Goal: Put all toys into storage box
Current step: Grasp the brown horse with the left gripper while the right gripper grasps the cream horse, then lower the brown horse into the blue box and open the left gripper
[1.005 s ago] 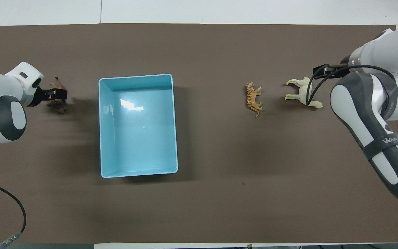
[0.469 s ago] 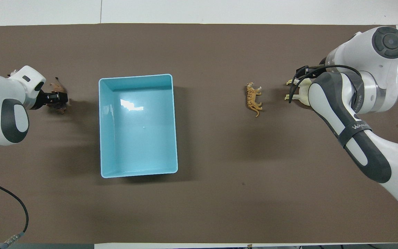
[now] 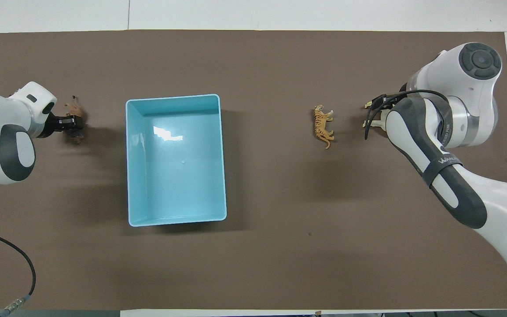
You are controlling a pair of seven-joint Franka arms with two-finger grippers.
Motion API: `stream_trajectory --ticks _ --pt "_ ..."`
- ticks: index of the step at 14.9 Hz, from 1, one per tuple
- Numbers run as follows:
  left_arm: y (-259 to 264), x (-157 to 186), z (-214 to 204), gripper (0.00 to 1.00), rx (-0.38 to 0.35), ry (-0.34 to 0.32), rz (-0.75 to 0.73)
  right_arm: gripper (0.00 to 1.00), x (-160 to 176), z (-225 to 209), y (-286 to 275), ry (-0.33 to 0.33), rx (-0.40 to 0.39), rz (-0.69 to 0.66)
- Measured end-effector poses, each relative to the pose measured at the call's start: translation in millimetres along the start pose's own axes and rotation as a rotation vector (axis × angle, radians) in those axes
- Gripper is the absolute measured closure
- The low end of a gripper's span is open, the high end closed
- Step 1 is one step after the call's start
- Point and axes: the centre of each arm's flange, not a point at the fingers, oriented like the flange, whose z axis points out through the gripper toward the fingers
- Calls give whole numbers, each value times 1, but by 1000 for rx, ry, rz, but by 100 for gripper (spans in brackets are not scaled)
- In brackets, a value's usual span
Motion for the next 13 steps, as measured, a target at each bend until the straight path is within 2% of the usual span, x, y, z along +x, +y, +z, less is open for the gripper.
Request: stream_trajectory --ticks 2,4,8,11,13 --pt "10 12 -23 38 -6 -38 -40 0 -3 4 0 -10 0 -35" --pt "40 22 -71 38 -11 -90 -83 0 -6 9 0 -22 1 -48" --pt "156 6 -185 38 -3 -154 -199 0 -10 18 -1 -11 1 -65" --pt "252 -28 -205 38 2 -162 -265 11 -13 23 -1 -11 2 -66" --pt "289 -47 -193 38 0 -160 -273 34 -14 24 -1 -14 2 -66"
